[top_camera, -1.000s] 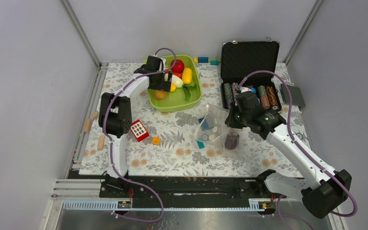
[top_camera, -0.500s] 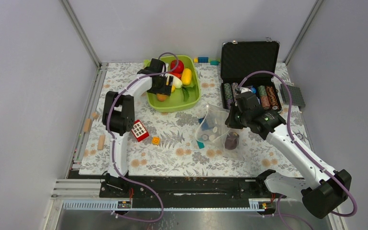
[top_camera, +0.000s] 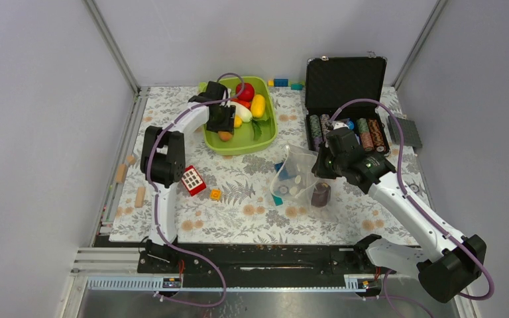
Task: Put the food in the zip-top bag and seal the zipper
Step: Pick up the fake fruit from the bin, then place the fake fruit in the zipper food storage bag.
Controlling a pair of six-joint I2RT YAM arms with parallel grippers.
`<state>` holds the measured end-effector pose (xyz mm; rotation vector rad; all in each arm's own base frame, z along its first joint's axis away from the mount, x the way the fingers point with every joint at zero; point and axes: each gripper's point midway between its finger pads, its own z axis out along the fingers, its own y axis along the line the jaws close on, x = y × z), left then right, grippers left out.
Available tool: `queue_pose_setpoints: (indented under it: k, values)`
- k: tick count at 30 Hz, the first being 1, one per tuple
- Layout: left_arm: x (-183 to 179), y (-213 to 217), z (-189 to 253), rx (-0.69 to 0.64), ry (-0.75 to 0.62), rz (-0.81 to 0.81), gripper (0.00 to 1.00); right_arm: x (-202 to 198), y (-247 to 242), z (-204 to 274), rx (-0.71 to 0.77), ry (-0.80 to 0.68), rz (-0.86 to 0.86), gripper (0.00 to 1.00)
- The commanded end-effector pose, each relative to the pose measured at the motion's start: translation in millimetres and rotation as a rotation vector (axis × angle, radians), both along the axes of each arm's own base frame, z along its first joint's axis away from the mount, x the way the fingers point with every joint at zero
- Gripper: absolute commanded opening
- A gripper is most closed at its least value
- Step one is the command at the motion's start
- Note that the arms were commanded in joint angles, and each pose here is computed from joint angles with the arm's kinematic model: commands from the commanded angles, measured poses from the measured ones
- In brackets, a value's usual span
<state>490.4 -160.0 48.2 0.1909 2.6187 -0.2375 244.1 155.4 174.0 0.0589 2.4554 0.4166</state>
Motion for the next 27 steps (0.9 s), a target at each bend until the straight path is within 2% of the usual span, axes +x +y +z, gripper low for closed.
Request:
queue_pose_setpoints:
  k: [1,3,8,13,17,20,27]
  values:
    - [-1.7,-20.0,86.3,-0.169,-0.162,-0.010,0.19,4.2,-4.9,5.4,-0.008,-0.035,-0.011,0.00]
    - [-14.6,-31.7,111.4,-0.243,-0.203,-0.039,0.15,4.2,-5.0,5.9,-0.006,-0.037,-0.015,0.00]
    - [-59.5,-70.3,178.9,-0.391,-0.351,-0.167,0.15,4.0,-4.8,5.6,-0.004,-0.036,-0.015,0.00]
    - [-144.6,-130.7,239.1,-0.547,-0.504,-0.460,0.18,3.9,-5.5,2.6,-0.007,-0.026,-0.023,0.00]
    - [-210.4,-168.0,247.9,-0.534,-0.586,-0.660,0.21,3.3,-4.7,4.9,0.005,-0.030,-0.022,0.00]
    - [-257.7,-191.6,243.6,-0.580,-0.578,-0.812,0.22,2.8,-4.5,7.2,0.011,-0.035,-0.021,0.00]
    - [-278.6,-216.1,224.4,-0.628,-0.518,-0.828,0.25,-0.1,3.9,9.2,0.057,-0.027,0.005,0.00]
